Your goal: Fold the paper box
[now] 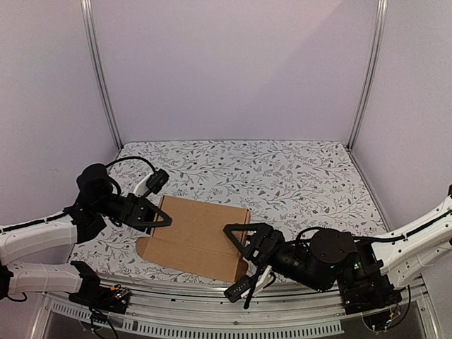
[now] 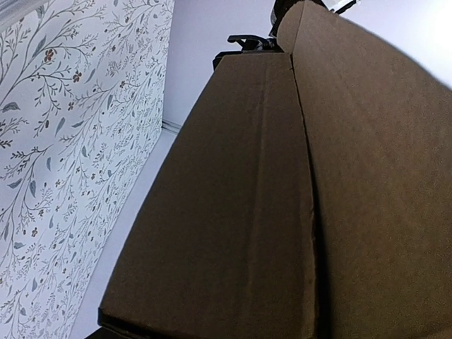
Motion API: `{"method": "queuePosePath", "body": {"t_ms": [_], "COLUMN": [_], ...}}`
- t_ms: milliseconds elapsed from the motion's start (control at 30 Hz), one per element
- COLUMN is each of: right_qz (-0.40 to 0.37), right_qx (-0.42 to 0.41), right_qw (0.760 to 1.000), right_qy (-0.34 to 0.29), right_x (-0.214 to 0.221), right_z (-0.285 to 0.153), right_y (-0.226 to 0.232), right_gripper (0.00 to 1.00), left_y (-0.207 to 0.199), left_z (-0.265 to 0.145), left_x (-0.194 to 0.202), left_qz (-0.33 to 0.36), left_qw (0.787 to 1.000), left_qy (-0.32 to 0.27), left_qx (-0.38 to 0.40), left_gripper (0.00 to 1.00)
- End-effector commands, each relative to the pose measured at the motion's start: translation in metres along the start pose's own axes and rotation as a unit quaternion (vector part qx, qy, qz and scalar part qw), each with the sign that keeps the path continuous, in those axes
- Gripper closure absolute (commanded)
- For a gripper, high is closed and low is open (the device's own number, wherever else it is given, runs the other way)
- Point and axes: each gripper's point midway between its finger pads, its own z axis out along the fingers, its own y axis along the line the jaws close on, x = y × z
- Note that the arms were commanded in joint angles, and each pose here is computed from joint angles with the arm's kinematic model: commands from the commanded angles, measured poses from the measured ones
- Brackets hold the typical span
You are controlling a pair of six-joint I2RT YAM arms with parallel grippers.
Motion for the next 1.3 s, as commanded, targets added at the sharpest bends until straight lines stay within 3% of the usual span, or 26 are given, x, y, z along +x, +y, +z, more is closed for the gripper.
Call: {"method": "queuePosePath", "body": {"t_ms": [0,100,400,500,667,833,1067,1267], "right_qz": [0.026,0.043,0.116,0.135,0.17,0.195,0.264,0.331], "right_qx": [0.015,0.016,0.017,0.015,0.009,-0.015,-0.054,-0.091], "right_qw": [0.999,0.999,0.992,0.99,0.985,0.98,0.961,0.936], "right_qy": [0.021,0.026,0.039,0.042,0.04,0.045,0.062,0.082], "right_x": [0.008,0.009,0.012,0.012,0.012,0.014,0.021,0.024], "right_z": [-0.007,-0.009,-0.014,-0.013,-0.015,-0.019,-0.032,-0.041], "right_y": [-0.007,-0.006,-0.006,-0.004,0.0,0.013,0.041,0.067], "right_gripper": [0.36,0.37,0.5,0.54,0.54,0.54,0.54,0.52], "left_y": [0.0,0.005,0.011,0.014,0.017,0.015,0.022,0.036], "left_z": [0.002,0.003,0.003,0.003,0.001,-0.004,-0.029,-0.069], "left_x": [0.001,0.001,0.0,-0.002,-0.007,-0.017,-0.03,-0.045], "left_qz": [0.0,-0.007,-0.015,-0.019,-0.019,-0.002,0.007,0.043], "left_qw": [1.0,1.0,1.0,0.999,0.999,0.996,0.98,0.93], "left_qy": [0.007,0.008,0.005,0.0,-0.016,-0.041,-0.097,-0.169], "left_qx": [-0.004,-0.01,-0.02,-0.028,-0.047,-0.082,-0.173,-0.324], "left_gripper": [1.0,0.99,0.8,0.7,0.4,0.25,0.2,0.18]}}
